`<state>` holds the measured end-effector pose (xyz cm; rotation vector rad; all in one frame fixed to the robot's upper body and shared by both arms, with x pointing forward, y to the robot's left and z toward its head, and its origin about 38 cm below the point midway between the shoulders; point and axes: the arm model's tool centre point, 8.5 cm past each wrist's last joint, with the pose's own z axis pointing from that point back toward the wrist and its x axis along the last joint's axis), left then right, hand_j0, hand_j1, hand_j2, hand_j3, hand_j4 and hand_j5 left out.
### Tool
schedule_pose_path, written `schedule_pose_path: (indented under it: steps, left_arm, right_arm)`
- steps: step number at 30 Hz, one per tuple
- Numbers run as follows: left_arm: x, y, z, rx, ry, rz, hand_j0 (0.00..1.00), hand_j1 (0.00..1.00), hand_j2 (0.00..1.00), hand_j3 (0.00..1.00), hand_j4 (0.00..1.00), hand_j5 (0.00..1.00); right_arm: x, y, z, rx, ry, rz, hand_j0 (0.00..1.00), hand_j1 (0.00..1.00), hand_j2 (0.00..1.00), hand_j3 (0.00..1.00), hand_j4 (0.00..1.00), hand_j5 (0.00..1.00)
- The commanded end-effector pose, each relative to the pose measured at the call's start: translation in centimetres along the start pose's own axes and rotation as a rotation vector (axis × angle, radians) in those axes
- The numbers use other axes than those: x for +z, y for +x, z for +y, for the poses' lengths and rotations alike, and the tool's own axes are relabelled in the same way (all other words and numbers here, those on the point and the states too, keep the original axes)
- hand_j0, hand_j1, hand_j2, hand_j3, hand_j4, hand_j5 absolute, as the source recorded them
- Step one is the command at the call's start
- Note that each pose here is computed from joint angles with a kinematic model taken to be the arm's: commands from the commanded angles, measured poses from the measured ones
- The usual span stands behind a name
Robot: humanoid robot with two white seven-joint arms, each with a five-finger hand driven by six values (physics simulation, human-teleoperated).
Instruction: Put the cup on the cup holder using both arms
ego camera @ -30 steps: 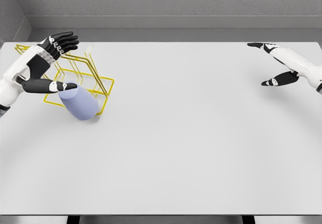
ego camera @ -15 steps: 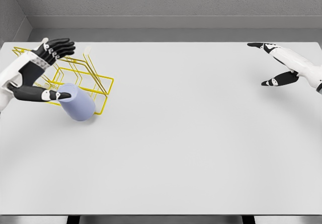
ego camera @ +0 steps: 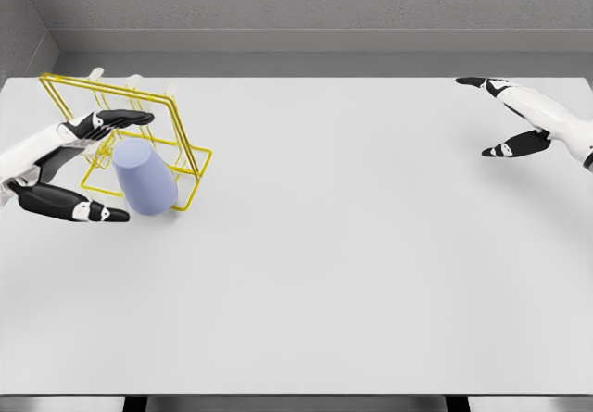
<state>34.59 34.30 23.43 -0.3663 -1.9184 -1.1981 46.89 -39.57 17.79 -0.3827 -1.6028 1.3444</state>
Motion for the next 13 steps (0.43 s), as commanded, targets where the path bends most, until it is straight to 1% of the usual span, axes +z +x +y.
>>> schedule_pose_path:
  steps: [1,2,5,11,13]
  left_arm:
    - [0.0,0.1,-0.4,-0.046,-0.053,0.031,0.99,0.99,0.99,0.99,0.99,0.99]
    - [0.1,0.0,-0.6,-0.041,-0.055,0.034,1.0,1.0,1.0,1.0,1.0,1.0]
    - [-0.3,0.5,-1.0,-0.047,-0.067,0.016,1.0,1.0,1.0,1.0,1.0,1.0]
    - [-0.7,1.0,-0.7,-0.057,-0.066,-0.001,1.0,1.0,1.0,1.0,1.0,1.0]
    - [-0.7,1.1,-0.9,-0.055,-0.069,-0.005,1.0,1.0,1.0,1.0,1.0,1.0]
  right_arm:
    - [0.1,0.0,-0.2,-0.003,-0.007,0.001,1.0,1.0,1.0,1.0,1.0,1.0]
    - [0.1,0.0,-0.3,-0.003,-0.01,0.001,1.0,1.0,1.0,1.0,1.0,1.0]
    - [0.3,-0.1,-0.7,0.002,-0.017,0.004,1.0,1.0,1.0,1.0,1.0,1.0]
    - [0.8,-0.4,-1.2,0.009,-0.025,0.014,1.0,1.0,1.0,1.0,1.0,1.0]
    - [1.2,-0.6,-1.6,0.004,-0.044,0.022,1.0,1.0,1.0,1.0,1.0,1.0]
